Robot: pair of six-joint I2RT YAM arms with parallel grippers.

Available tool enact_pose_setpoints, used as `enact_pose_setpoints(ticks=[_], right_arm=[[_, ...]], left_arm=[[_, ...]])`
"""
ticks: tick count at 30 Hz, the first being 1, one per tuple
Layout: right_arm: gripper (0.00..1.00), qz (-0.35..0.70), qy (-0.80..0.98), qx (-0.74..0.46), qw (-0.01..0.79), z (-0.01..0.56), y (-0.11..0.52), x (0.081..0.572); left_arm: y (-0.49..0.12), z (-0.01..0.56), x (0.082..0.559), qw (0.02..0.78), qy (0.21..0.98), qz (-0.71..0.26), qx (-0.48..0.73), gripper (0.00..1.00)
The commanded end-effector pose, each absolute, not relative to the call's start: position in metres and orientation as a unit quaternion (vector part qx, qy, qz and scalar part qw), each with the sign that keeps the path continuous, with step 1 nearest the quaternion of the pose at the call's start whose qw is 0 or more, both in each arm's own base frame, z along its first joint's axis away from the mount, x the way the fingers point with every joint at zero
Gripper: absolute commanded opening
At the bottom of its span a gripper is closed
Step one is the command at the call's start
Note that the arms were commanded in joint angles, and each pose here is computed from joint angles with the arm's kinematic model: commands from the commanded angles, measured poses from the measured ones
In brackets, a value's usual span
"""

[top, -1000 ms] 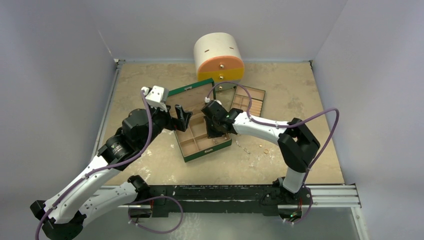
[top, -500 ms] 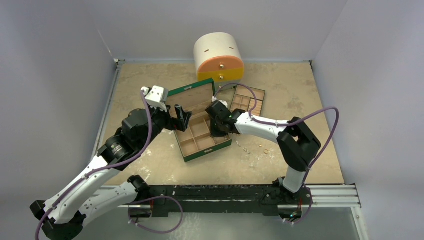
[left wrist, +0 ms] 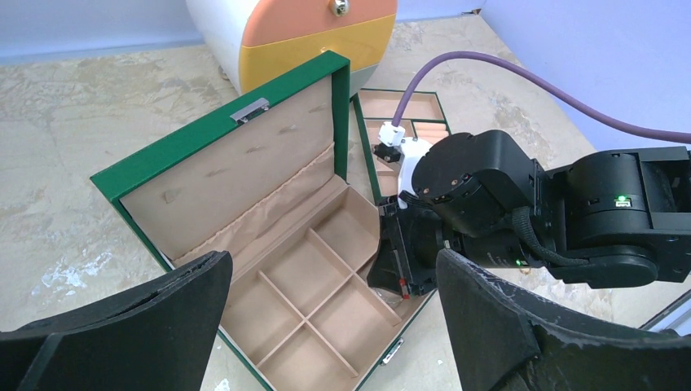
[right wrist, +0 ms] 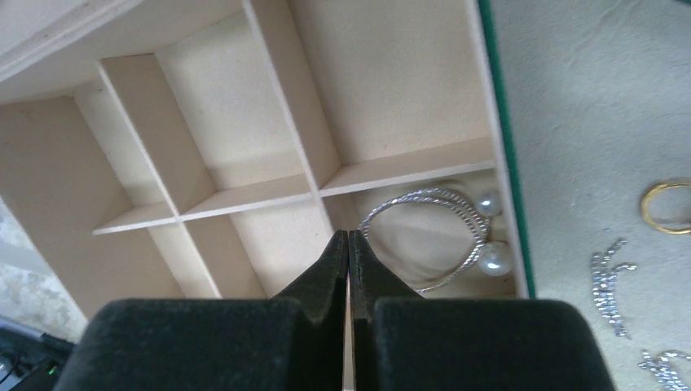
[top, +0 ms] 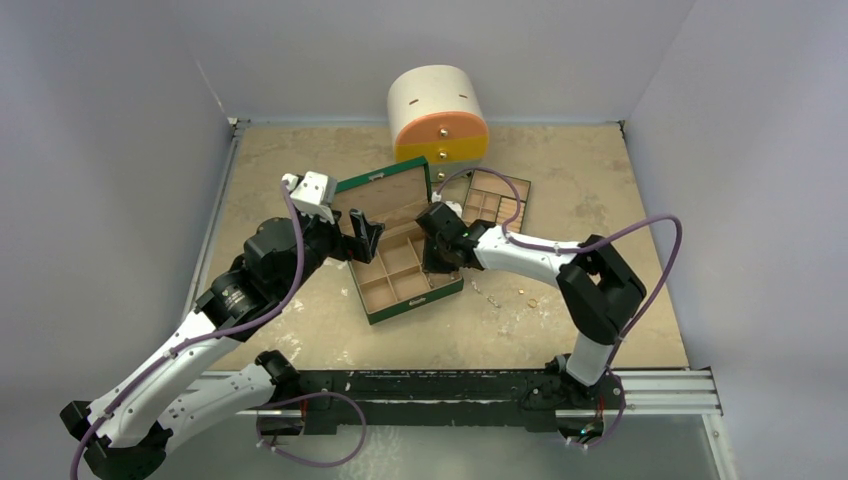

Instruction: Organize the mixed jewelry

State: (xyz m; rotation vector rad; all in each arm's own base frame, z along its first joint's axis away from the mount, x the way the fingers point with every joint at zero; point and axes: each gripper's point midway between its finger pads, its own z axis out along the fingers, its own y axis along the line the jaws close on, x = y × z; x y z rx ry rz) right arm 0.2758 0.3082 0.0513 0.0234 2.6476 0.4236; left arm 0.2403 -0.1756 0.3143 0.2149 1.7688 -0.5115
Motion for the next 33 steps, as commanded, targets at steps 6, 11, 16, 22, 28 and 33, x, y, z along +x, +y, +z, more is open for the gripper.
enact_pose_setpoints(ticks=[6,11,16,22,28,33], right_arm=[[0.0,0.143,0.951,0.056,0.27,0.064,0.289,0.289],[0.0,0.146,0.948,0.06,0.276,0.067,0.288,0.29],[0.0,0.162,0.95,0.052,0.263,0.062,0.297,0.289],[0.0,0.171,0.949,0.048,0.261,0.061,0.305,0.292],[0.0,0.17,0.952,0.041,0.251,0.052,0.312,0.295],[0.0,0.152,0.959,0.04,0.238,0.034,0.308,0.292]], left_arm=[[-0.174,0.324,0.242,0.615,0.752,-0.224,0.083,0.96],[-0.174,0.324,0.242,0.614,0.752,-0.223,0.083,0.96],[-0.174,0.324,0.242,0.615,0.752,-0.223,0.084,0.96],[-0.173,0.323,0.243,0.615,0.753,-0.221,0.084,0.96],[-0.173,0.323,0.243,0.614,0.753,-0.219,0.084,0.96],[-0.173,0.323,0.243,0.615,0.753,-0.218,0.083,0.96]])
